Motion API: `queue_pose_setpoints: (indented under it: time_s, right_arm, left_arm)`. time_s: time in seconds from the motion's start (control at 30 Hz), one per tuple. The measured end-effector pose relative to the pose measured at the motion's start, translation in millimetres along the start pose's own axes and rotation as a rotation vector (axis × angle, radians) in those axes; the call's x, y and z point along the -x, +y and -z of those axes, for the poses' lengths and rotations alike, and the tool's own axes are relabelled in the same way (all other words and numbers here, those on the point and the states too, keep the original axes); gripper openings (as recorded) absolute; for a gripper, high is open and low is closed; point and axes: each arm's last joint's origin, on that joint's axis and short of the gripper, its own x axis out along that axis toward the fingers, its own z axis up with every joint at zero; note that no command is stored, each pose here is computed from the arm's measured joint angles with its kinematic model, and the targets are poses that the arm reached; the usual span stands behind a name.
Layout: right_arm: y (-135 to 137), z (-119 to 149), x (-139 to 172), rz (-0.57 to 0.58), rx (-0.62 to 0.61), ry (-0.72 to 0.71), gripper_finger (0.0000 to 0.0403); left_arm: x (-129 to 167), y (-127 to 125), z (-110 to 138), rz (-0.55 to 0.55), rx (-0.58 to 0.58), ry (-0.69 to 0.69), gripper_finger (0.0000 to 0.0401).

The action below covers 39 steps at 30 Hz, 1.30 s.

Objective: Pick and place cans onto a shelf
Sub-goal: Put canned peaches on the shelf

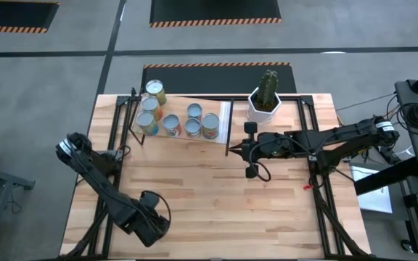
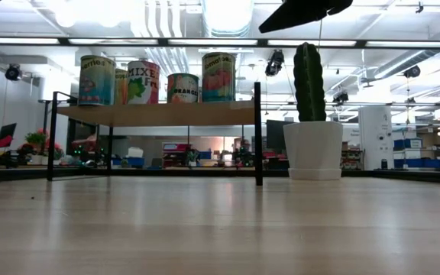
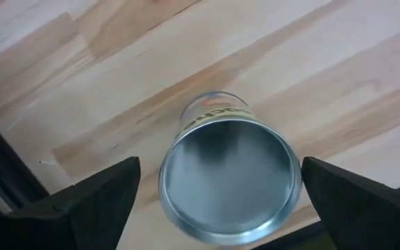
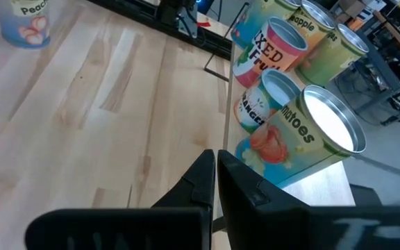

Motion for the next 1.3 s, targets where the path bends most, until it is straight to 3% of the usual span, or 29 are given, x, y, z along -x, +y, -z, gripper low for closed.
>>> queue_pose_setpoints:
  time_s: [0.2,0.5,0.67,0.9,1.3]
  right_arm:
    - [0,0,0,0.0,0.0,0.0,0.0009]
    - [0,0,0,0.0,0.0,0.001,0.0009]
    - [0,0,0,0.001,0.0,0.001,0.0009]
    - [0,0,0,0.008,0.0,0.004,0.0009]
    - [-5,11,27,0.0,-0.041,0.037,0.0009]
  left_arm:
    - [-6,-3,1,-0.014,-0.027,-0.004,0.0372]
    - [-6,-3,1,-0.016,-0.025,-0.004,0.0303]
    - [0,-4,-1,0.001,-0.027,0.005,0.0306]
    - [55,-22,-18,0.099,-0.083,-0.033,0.0319]
    - [171,-39,-83,0.226,-0.31,-0.509,0.0312]
